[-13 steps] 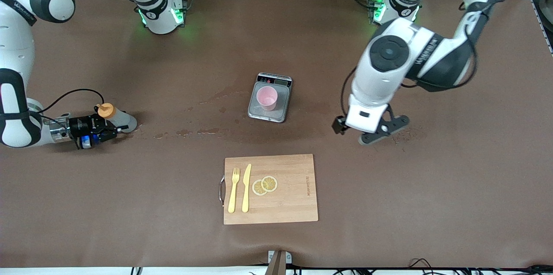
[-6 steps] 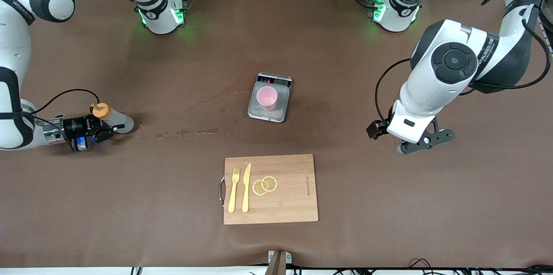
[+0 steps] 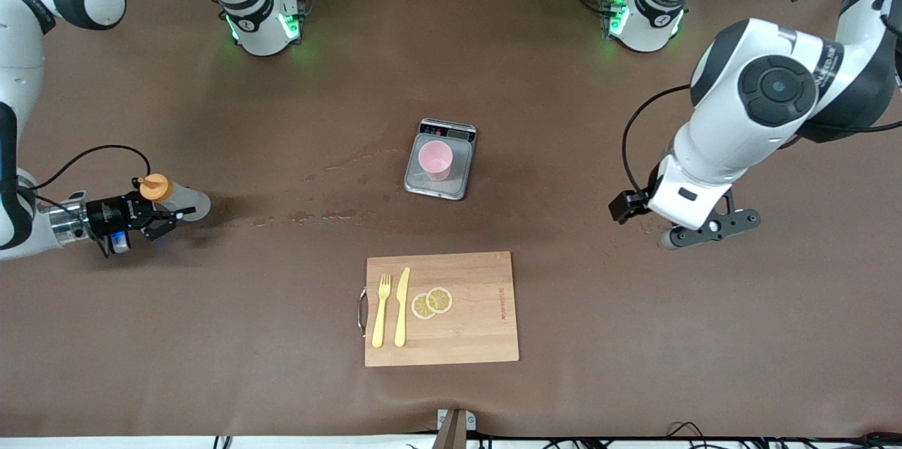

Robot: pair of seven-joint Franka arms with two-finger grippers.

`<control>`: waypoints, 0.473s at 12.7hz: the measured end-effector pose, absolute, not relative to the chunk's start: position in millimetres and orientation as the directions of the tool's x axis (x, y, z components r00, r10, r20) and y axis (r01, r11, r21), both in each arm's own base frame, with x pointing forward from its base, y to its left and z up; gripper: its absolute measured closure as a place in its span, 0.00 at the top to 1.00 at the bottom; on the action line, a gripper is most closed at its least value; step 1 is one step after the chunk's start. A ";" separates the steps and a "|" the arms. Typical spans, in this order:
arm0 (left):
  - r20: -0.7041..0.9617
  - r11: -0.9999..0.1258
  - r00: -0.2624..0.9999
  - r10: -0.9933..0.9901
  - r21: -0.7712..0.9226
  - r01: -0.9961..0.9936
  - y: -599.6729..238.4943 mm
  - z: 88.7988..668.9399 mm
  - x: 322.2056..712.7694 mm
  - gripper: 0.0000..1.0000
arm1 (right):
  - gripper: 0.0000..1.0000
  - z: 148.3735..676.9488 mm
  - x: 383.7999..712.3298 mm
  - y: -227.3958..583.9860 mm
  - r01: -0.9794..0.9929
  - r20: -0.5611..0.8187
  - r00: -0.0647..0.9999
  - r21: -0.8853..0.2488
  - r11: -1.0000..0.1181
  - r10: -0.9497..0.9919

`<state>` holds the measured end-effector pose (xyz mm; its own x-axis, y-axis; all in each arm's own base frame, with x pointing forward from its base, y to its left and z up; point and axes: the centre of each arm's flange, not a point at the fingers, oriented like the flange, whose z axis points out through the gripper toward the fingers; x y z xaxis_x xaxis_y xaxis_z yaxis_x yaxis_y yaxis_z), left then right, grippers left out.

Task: Add sauce to pink cup with both arms
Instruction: 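Carry the inverted bottle toward the cup while the left gripper returns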

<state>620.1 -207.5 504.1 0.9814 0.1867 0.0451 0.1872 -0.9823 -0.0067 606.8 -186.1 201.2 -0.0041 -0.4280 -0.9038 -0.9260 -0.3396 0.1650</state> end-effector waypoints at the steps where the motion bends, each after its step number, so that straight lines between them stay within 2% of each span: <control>1: 0.037 -0.986 0.985 0.167 -0.016 0.168 -193.1 512.4 618.9 1.00 | 0.46 213.5 612.3 -175.2 -0.919 -0.894 0.004 0.174 -0.353 -0.449; 6: 0.021 -0.998 0.998 0.059 -0.022 0.059 -95.5 572.4 605.5 1.00 | 0.46 262.7 628.6 -135.7 -0.895 -0.827 0.017 0.238 -0.378 -0.562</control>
